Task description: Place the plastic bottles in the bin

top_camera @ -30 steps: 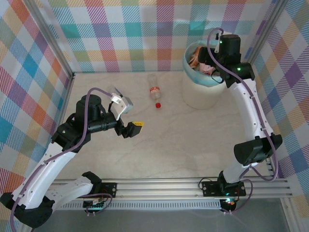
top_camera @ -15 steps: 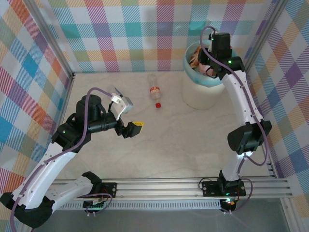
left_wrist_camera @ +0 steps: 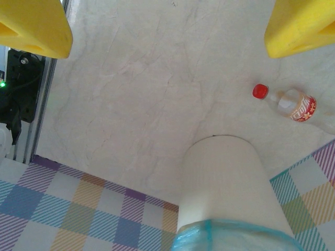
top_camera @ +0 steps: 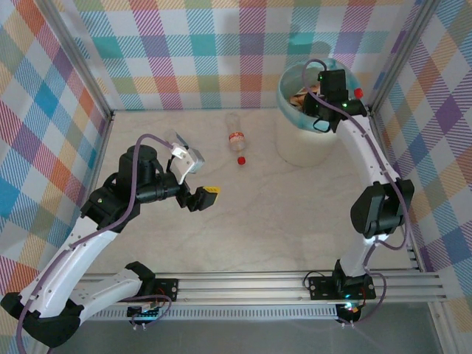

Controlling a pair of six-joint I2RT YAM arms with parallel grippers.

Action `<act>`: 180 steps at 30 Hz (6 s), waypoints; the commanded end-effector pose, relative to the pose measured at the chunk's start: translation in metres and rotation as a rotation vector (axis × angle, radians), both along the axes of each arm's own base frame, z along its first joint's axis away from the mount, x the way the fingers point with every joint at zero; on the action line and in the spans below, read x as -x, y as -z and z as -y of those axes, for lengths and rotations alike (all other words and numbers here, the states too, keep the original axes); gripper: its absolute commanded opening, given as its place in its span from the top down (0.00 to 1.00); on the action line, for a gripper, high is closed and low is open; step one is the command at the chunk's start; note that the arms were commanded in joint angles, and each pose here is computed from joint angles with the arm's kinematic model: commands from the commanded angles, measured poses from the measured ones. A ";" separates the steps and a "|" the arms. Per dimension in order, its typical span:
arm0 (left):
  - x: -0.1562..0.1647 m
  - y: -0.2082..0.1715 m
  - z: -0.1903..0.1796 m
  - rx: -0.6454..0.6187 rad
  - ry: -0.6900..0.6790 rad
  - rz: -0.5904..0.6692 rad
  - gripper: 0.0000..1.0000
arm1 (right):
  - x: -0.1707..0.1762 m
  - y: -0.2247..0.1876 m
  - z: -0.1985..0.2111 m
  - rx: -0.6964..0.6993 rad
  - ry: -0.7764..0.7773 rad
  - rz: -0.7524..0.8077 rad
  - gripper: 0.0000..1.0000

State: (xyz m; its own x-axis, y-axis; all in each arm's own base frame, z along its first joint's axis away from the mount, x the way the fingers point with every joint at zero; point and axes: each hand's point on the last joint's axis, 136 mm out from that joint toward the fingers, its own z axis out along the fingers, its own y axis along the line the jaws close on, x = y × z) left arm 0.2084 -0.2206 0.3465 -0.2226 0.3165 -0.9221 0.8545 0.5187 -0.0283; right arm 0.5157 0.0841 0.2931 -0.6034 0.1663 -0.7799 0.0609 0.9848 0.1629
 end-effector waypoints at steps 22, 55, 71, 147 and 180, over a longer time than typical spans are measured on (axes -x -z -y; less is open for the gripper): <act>-0.097 0.003 -0.075 0.018 -0.738 -0.192 0.03 | 0.087 -0.147 -0.063 -0.117 -0.209 0.238 0.35; -0.326 0.280 -0.174 -0.075 -1.246 -0.994 0.14 | 0.180 -0.066 -0.184 -0.145 -0.579 0.075 0.31; -0.315 0.256 -0.171 -0.095 -1.160 -0.949 0.49 | 0.177 -0.074 -0.188 -0.152 -0.584 0.080 0.31; -0.018 -0.099 0.007 0.091 -0.140 0.296 0.16 | 0.131 -0.229 -0.112 -0.110 -0.390 0.425 0.50; -0.014 -0.062 -0.015 0.037 -0.215 0.268 0.15 | -0.058 -0.032 -0.051 0.098 0.029 0.107 0.47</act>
State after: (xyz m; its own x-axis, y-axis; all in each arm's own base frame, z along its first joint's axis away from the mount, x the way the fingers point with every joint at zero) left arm 0.2244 -0.2033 0.4106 -0.0267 0.2592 -0.9655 0.7001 0.6942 0.1670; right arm 0.5713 0.1417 0.3671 -0.4076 0.0511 -0.9117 0.0667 0.9974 0.0261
